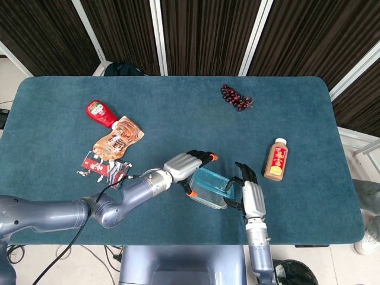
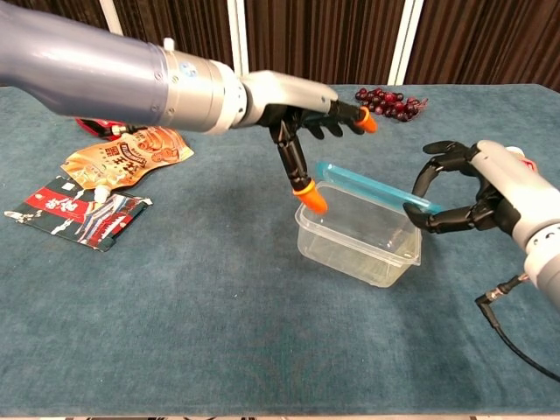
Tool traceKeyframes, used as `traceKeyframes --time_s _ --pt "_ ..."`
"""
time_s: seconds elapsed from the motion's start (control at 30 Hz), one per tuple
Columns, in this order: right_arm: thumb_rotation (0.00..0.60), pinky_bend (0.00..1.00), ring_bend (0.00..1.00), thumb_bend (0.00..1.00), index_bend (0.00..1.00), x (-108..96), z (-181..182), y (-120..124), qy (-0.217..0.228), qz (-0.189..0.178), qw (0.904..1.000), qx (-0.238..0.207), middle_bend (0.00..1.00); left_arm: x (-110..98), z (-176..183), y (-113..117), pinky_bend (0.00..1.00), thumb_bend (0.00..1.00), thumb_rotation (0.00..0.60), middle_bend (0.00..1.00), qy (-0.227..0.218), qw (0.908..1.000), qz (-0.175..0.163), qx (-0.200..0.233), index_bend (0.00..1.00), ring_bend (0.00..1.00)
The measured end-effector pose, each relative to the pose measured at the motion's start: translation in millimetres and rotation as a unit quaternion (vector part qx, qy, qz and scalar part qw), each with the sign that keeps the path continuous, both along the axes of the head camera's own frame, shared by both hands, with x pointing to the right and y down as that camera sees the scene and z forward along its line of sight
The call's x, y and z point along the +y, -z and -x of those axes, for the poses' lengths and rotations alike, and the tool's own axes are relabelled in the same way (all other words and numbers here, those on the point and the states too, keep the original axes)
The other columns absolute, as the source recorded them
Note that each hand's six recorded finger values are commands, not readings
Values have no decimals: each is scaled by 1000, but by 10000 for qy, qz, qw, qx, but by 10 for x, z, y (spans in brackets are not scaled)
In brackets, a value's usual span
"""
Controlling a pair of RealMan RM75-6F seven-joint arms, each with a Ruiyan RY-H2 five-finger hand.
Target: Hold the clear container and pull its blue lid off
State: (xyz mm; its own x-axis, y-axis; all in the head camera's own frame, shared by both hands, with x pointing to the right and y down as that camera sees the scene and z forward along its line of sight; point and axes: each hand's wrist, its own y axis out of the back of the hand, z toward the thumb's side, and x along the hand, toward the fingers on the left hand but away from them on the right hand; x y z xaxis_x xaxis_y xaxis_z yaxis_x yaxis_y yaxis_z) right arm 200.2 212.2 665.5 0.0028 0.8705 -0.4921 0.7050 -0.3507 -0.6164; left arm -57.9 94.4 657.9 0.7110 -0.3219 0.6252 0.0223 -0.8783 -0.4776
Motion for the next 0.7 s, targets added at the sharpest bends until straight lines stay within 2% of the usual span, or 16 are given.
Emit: traceKeyframes --time_s 0.43,0.7 --pt "600 0 0 615 689 -139 -37 68 -265 -23 9996 -38 134 -106 122 112 59 0 600 0 221 9996 -107 122 0 0" --pt "600 0 0 615 692 -359 -135 80 -394 -129 9990 176 137 -190 259 171 59 0 600 0 421 9988 -194 154 0 0"
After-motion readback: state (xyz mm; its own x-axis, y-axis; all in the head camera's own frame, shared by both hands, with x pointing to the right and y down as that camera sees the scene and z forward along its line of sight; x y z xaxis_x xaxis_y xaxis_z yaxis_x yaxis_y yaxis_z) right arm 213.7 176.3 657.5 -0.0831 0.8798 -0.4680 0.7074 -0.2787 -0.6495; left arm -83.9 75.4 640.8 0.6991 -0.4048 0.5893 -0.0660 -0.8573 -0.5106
